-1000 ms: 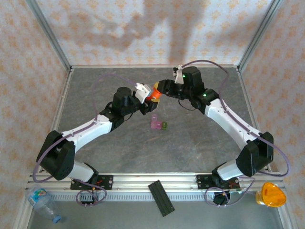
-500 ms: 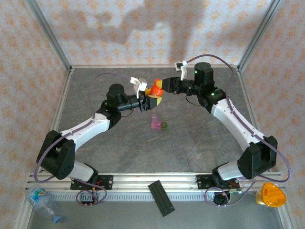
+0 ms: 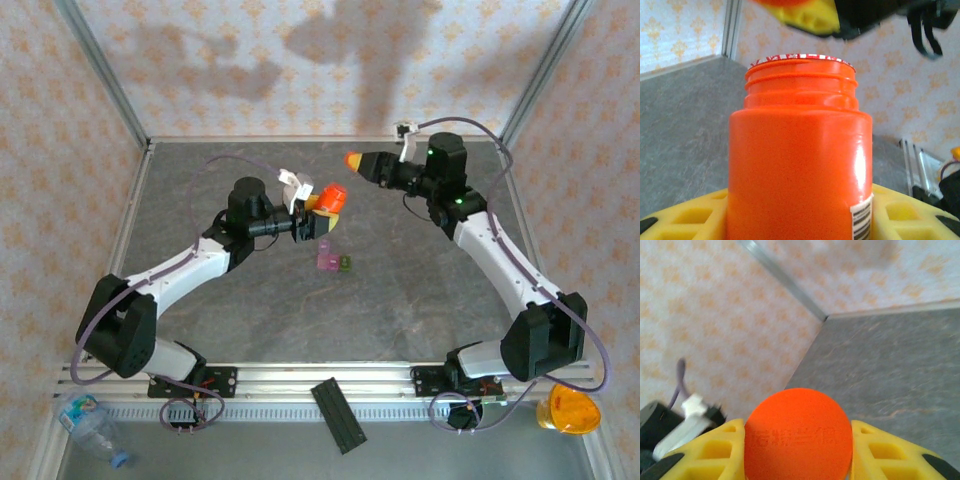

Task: Sort the pills into containers

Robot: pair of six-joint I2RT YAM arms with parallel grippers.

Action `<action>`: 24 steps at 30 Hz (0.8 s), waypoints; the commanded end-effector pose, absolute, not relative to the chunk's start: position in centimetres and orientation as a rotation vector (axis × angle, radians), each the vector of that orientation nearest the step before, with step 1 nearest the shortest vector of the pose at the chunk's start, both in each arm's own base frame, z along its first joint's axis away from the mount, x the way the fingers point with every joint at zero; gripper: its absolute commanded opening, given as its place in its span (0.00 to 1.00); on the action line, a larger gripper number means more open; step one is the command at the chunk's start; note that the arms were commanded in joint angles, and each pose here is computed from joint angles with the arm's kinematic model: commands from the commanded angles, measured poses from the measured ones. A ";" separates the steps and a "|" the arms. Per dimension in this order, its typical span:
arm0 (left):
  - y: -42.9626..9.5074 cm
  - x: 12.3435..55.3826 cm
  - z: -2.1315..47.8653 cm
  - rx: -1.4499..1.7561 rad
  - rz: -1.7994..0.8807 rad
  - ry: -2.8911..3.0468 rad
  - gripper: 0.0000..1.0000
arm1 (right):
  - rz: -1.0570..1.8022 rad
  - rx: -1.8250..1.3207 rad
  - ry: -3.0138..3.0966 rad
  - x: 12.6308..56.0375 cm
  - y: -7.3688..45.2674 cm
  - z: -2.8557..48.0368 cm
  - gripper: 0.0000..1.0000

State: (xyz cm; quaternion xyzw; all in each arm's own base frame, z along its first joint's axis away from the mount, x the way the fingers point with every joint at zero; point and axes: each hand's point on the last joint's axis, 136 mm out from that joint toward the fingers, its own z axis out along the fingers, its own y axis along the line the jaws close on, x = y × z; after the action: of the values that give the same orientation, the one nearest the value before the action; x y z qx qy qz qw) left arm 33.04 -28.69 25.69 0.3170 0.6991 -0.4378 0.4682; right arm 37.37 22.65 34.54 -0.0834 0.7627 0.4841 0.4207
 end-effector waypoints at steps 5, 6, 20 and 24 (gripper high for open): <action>-27.6 32.8 26.0 0.832 -0.940 1.697 0.00 | 1.076 -0.116 1.875 38.6 20.9 35.7 0.25; -27.5 32.9 26.0 0.821 -0.926 1.695 0.00 | 1.035 -0.093 1.903 39.0 20.4 34.8 0.25; -24.0 34.9 27.2 0.601 -0.700 1.665 0.00 | 0.282 0.396 2.263 40.6 10.0 17.7 0.29; -23.6 35.3 27.9 0.564 -0.687 1.644 0.00 | 0.209 0.461 2.321 40.4 9.1 13.9 0.28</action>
State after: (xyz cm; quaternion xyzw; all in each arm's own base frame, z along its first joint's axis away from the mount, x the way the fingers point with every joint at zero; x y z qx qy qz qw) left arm 34.76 -24.28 24.98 0.2630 0.7354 -0.3038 0.5456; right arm 40.39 11.17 15.42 0.1441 0.9072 0.1337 0.3719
